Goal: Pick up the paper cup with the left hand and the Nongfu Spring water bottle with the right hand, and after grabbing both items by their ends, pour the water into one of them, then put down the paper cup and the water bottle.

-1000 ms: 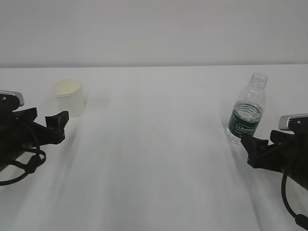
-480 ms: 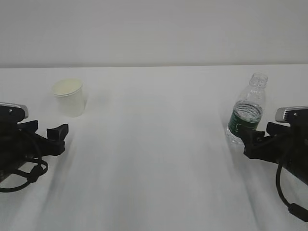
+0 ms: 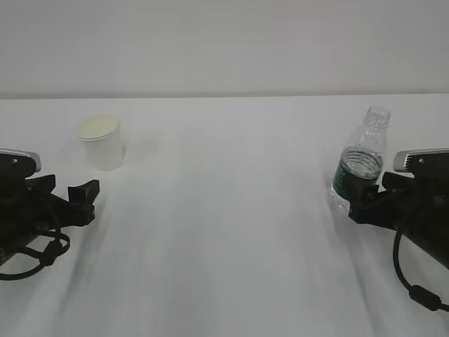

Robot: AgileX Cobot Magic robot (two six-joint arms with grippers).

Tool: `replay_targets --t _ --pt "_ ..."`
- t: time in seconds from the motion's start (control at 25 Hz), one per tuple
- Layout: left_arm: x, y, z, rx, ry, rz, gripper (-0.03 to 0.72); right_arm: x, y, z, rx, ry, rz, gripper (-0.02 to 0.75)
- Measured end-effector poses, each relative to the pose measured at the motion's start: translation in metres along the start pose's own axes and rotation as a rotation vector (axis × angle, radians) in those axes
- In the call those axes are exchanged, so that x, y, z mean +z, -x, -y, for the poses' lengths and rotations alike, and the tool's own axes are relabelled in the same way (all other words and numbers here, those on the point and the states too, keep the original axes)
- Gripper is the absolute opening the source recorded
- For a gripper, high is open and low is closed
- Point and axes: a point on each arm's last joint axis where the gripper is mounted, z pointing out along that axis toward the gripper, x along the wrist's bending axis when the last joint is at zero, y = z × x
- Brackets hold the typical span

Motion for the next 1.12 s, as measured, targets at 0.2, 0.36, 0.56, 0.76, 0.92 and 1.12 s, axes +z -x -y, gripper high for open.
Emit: replay_targets --t 0.2,0.36,0.56,0.76,0.92,1.12 --pt "0.0 0.0 0.0 0.0 0.0 0.0 0.591 0.009 0.001 0.009 0.002 -0.027 -0.002 0.589" --pt "0.0 0.0 0.0 0.0 0.0 0.0 0.591 0.017 0.002 0.008 -0.001 -0.014 -0.005 0.589" --pt "0.0 0.0 0.0 0.0 0.0 0.001 0.591 0.025 0.003 0.011 0.0 -0.017 -0.005 0.589" --pt "0.0 0.0 0.0 0.001 0.0 0.002 0.591 0.032 0.003 0.013 -0.003 -0.016 -0.01 0.589" --pt "0.0 0.0 0.0 0.001 0.0 0.002 0.591 0.038 0.004 0.009 -0.006 0.007 -0.011 0.589" --pt "0.0 0.0 0.0 0.001 0.0 0.003 0.589 0.046 0.005 0.002 -0.012 0.032 -0.014 0.589"
